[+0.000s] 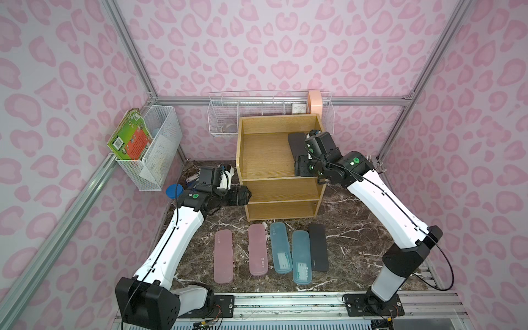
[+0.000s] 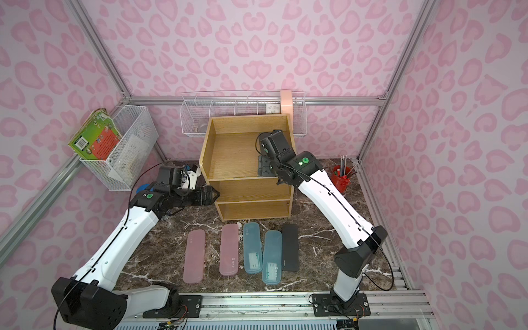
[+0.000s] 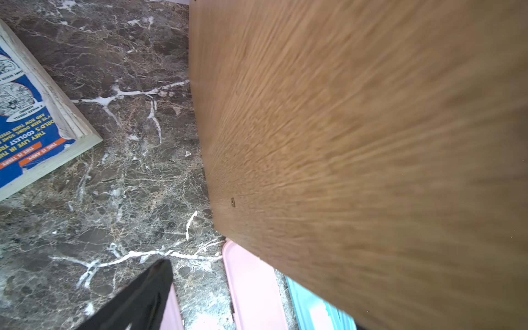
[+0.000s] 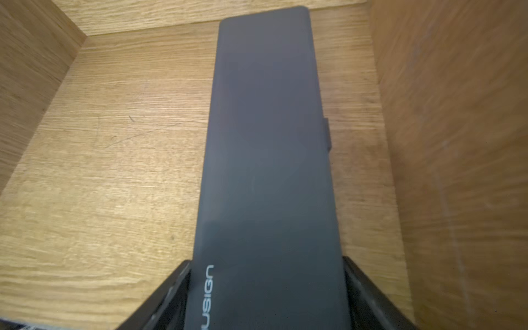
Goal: Place the pencil cases on the shelf according to color
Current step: Place the pencil case on the shelf.
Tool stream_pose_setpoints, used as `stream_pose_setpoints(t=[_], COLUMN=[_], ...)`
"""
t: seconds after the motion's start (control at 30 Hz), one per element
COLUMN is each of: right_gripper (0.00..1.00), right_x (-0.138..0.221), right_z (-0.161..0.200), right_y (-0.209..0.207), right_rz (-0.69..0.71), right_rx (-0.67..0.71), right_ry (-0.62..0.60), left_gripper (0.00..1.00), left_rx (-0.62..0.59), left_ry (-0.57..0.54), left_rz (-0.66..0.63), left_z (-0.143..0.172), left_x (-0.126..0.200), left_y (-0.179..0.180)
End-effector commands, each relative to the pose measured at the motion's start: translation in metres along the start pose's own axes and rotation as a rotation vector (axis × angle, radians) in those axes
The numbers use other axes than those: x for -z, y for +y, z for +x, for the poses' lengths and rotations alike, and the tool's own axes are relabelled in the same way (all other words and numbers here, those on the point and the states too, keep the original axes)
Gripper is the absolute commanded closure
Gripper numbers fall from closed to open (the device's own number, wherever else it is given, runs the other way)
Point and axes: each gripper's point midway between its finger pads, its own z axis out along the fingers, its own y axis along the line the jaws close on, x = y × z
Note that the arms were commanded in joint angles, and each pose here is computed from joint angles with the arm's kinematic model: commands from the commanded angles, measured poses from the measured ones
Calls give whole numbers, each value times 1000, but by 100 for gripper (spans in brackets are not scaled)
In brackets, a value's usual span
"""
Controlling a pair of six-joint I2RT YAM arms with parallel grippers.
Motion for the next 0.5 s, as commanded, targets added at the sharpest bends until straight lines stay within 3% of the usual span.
stream_pose_setpoints(t=[0.0, 0.3, 0.43, 0.47], right_gripper=[20, 16, 7, 0], right_x=[7, 59, 79, 83], right_z=[9, -18, -9, -4], right_y=[-6, 29, 39, 39], right_rz=[37, -67, -74, -70], right_rx=[1, 74, 138, 155], right_ry=[37, -97, -136, -146], left_gripper=[1, 1, 1, 1], left_rx=[-11, -18, -27, -25], left_ry=[-5, 9, -3, -7], left_rz=[24, 44, 54, 50], left_z=[-2, 2, 5, 6], left_x=[0, 1, 5, 5], left_y=[-4, -7, -9, -8])
